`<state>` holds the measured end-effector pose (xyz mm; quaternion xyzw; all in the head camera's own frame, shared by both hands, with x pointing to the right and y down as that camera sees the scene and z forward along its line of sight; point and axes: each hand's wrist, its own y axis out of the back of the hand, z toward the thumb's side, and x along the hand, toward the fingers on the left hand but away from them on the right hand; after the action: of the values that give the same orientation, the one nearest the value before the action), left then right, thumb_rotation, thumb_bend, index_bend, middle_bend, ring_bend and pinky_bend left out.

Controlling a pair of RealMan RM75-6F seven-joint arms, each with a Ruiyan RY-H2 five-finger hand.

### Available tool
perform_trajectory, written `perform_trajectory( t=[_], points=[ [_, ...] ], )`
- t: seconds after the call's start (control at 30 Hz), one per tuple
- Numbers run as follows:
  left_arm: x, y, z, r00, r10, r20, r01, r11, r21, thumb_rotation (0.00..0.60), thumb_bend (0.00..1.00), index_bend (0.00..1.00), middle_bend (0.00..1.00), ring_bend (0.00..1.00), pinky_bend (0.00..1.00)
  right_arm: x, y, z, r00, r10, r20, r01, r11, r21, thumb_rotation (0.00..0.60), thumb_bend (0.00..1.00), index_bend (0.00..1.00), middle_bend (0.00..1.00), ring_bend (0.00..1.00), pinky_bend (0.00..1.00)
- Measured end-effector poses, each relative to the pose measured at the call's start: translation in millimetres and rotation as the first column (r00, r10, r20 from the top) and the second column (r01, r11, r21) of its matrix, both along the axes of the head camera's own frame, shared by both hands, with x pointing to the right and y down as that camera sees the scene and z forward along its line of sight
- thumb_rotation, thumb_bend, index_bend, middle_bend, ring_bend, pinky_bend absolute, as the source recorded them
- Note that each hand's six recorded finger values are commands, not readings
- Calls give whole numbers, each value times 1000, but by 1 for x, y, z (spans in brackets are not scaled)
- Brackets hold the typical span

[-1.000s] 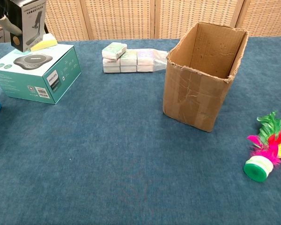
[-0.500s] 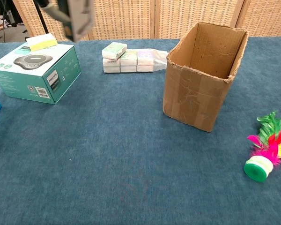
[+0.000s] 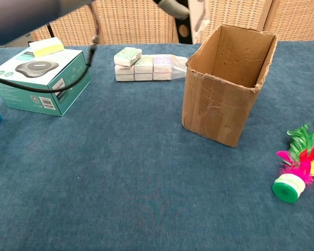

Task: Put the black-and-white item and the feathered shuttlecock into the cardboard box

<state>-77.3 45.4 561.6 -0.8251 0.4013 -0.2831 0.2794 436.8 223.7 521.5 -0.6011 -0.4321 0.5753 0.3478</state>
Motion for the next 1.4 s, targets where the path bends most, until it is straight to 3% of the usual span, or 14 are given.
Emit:
perform_trajectory(
  t=[0.13,0.17,0.2,0.27,0.33,0.5,0.7,0.97,1.2,1.4],
  points=[
    [24,-3,5,999,-19,-35,18,1000,-21,600,121,438,414,357,425,4,-2,1,1000,14,1,-14,1000,-4,600,0,0,0,0,0],
    [31,-3,7,999,-24,-44,22,999,-32,600,104,419,370,318,425,5,-2,1,1000,17,1,-17,1000,-6,600,0,0,0,0,0],
    [38,-3,9,998,-26,-50,24,999,-41,600,87,373,300,255,409,6,-3,2,1000,20,0,-20,1000,-8,600,0,0,0,0,0],
    [51,-2,14,998,-25,-51,22,998,-57,600,23,121,59,46,291,8,-3,2,1000,27,0,-27,1000,-9,600,0,0,0,0,0],
    [62,-2,19,999,-17,-41,14,998,-68,600,0,1,0,0,208,10,-4,2,999,36,-2,-36,999,-9,600,0,0,0,0,0],
    [92,6,30,998,34,-49,-39,995,-97,600,0,0,0,0,185,19,-7,1,998,66,-2,-66,998,-6,600,0,0,0,0,0],
    [93,1,17,994,54,-98,-55,998,-16,600,0,0,0,0,185,19,-7,2,998,62,-4,-62,998,-11,600,0,0,0,0,0],
    [30,-29,-5,999,10,-36,-7,996,86,600,0,0,0,0,185,12,-4,6,999,36,-20,-36,999,-21,600,0,0,0,0,0],
    [-68,-48,-17,988,-23,151,-4,984,179,600,0,0,0,0,185,4,0,10,999,6,-42,-7,1000,-28,600,0,0,0,0,0],
    [-161,-36,-17,949,-48,311,-17,979,203,600,0,0,0,0,167,-2,3,14,998,-17,-57,15,999,-35,600,0,0,0,0,0]
  ],
)
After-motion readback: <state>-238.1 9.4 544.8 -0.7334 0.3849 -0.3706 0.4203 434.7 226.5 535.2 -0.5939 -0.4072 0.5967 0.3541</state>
